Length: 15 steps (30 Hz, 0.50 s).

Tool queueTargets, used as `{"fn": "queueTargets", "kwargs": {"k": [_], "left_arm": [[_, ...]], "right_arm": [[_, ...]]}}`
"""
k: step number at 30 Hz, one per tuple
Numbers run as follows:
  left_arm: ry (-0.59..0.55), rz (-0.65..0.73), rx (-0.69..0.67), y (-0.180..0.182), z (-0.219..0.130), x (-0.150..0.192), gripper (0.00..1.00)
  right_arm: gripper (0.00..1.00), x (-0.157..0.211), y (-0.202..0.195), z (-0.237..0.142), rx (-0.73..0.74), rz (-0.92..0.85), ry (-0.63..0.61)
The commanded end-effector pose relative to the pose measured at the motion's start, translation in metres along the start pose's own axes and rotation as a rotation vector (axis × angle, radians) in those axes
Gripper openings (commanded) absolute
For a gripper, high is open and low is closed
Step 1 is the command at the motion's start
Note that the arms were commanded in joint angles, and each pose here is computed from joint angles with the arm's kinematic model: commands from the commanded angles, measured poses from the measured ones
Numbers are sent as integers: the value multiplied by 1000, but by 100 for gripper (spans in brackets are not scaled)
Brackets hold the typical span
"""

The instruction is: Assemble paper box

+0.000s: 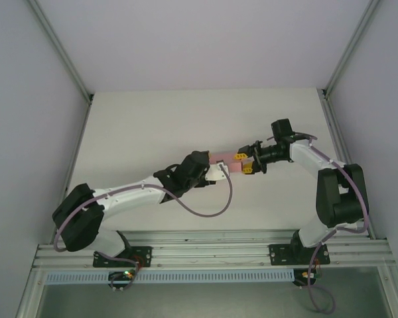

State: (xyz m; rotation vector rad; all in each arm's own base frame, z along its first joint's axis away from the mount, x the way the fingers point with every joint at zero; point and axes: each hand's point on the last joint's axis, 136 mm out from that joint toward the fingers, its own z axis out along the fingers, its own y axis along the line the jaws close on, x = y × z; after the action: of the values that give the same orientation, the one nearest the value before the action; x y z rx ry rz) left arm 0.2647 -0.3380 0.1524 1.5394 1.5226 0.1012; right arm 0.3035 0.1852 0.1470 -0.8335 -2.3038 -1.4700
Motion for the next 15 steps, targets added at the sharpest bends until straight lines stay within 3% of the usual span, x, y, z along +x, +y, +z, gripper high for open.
{"fn": "queueTargets", "kwargs": {"k": [1, 4, 8, 12, 15], "left_arm": [[-74, -24, -118, 31, -8, -17, 57], [-78, -25, -112, 32, -6, -18, 48], [-90, -25, -88, 29, -5, -19, 41], [-86, -34, -44, 23, -6, -15, 38], [-62, -50, 39, 13, -10, -6, 38]], "right_arm": [[38, 11, -6, 4, -6, 57, 64], [42, 15, -7, 4, -9, 58, 73], [59, 16, -7, 2, -12, 34, 61], [100, 11, -3, -2, -16, -23, 12], [100, -11, 6, -22, 6, -174, -171]]}}
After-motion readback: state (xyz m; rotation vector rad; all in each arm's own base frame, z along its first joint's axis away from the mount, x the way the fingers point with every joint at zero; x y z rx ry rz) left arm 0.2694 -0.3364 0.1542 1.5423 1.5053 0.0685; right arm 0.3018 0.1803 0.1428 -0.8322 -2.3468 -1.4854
